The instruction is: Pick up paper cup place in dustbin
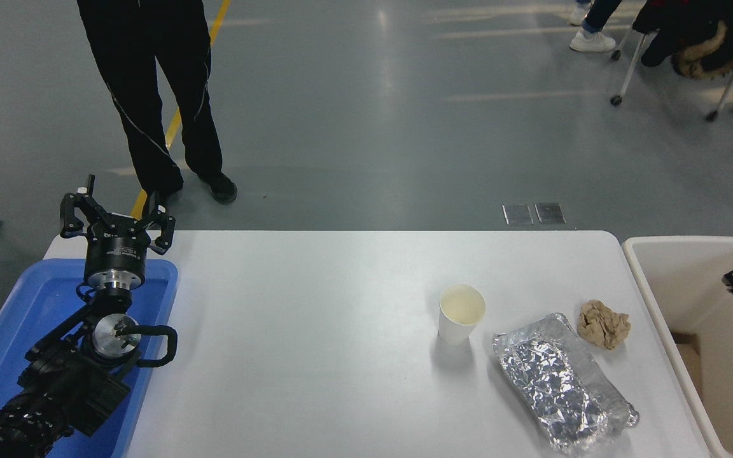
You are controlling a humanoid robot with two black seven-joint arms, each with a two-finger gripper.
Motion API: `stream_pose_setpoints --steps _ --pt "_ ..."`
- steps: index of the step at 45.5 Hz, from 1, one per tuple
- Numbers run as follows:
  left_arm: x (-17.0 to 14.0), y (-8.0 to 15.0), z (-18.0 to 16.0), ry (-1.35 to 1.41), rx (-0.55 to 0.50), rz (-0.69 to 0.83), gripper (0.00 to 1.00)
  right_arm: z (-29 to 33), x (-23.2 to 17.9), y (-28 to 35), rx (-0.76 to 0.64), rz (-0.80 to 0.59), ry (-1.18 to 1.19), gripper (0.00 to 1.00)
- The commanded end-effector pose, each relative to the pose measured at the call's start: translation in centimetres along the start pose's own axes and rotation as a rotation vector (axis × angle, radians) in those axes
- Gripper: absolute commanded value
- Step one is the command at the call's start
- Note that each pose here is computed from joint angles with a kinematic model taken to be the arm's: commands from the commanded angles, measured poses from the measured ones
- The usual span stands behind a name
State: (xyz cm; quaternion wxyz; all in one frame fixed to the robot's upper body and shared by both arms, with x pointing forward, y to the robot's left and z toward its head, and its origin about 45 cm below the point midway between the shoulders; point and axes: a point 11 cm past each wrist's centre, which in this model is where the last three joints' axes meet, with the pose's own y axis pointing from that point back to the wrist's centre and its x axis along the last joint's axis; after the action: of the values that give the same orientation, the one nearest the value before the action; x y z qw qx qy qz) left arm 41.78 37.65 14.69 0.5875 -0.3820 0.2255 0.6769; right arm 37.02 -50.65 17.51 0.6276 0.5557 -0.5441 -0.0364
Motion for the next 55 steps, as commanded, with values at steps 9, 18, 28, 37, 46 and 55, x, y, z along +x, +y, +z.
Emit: stream_pose_setpoints --steps 9,18,28,37,46,55 --pt "0.1 0.0 0.1 -0.001 0.000 0.001 0.99 -15.9 1.2 15.9 0.188 -0.202 0.394 1.00" --pt "0.1 0.0 0.1 0.000 -0.004 0.003 0.99 -19.6 -1.3 22.9 0.249 -0.335 0.555 1.00" --pt "0.2 0.1 0.0 0.002 -0.004 0.005 0.99 -22.5 -2.1 30.7 0.309 -0.421 0.712 1.00" --pt "0.2 0.1 0.1 0.002 -0.006 0.009 0.99 -22.2 -3.3 34.0 0.304 -0.506 0.782 1.00" --pt "0.2 0.1 0.1 0.002 -0.006 0.009 0.99 -22.0 -3.8 33.2 0.290 -0.519 0.781 1.00" --pt "0.2 0.1 0.1 0.003 -0.007 0.010 0.99 -20.3 -5.0 26.6 0.245 -0.444 0.745 1.00"
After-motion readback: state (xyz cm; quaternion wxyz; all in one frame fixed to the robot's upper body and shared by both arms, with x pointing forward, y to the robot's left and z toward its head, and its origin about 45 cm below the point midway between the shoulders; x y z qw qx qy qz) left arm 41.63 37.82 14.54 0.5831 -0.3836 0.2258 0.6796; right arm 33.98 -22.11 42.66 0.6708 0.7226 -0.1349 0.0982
